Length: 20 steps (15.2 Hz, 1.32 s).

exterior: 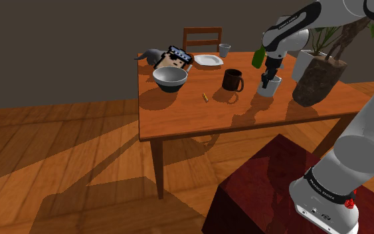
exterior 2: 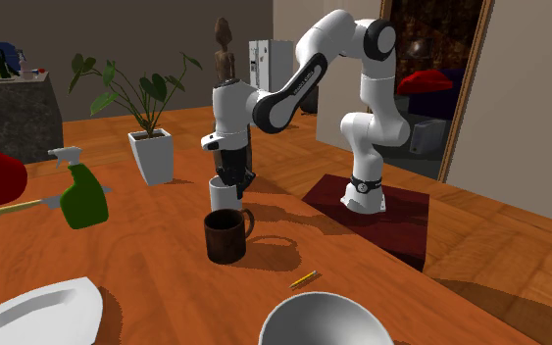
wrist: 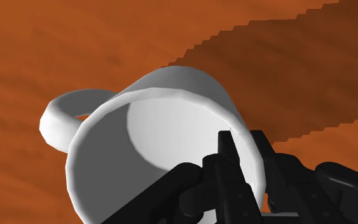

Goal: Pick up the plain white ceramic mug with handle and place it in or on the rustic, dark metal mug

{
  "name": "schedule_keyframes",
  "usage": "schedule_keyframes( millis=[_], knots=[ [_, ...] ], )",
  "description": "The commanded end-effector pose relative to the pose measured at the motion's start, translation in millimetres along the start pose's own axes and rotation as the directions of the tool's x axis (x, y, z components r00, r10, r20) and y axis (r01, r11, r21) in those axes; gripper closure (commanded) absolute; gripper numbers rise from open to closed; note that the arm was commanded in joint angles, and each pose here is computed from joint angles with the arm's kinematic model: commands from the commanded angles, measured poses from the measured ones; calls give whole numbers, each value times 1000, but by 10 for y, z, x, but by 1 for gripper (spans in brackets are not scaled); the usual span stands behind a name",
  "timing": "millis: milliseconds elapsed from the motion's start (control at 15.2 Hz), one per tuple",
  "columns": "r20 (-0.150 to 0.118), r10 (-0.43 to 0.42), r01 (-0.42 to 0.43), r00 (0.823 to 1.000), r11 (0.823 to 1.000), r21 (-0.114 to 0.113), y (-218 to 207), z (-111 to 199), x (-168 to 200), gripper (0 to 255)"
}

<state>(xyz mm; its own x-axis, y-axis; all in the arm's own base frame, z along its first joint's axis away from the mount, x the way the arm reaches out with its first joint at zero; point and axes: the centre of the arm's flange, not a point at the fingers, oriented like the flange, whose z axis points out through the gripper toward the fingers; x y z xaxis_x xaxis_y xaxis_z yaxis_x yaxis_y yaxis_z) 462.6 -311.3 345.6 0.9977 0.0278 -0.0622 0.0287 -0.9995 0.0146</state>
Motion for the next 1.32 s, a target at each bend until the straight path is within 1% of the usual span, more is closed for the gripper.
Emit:
schedule_keyframes(
  millis=[0, 330, 1254],
  knots=[
    [0, 0, 0, 1000, 1000, 0, 0, 0, 0, 255],
    [0, 0, 0, 1000, 1000, 0, 0, 1, 0, 255],
    [0, 0, 0, 1000, 1000, 0, 11, -737, -46, 255]
  ],
)
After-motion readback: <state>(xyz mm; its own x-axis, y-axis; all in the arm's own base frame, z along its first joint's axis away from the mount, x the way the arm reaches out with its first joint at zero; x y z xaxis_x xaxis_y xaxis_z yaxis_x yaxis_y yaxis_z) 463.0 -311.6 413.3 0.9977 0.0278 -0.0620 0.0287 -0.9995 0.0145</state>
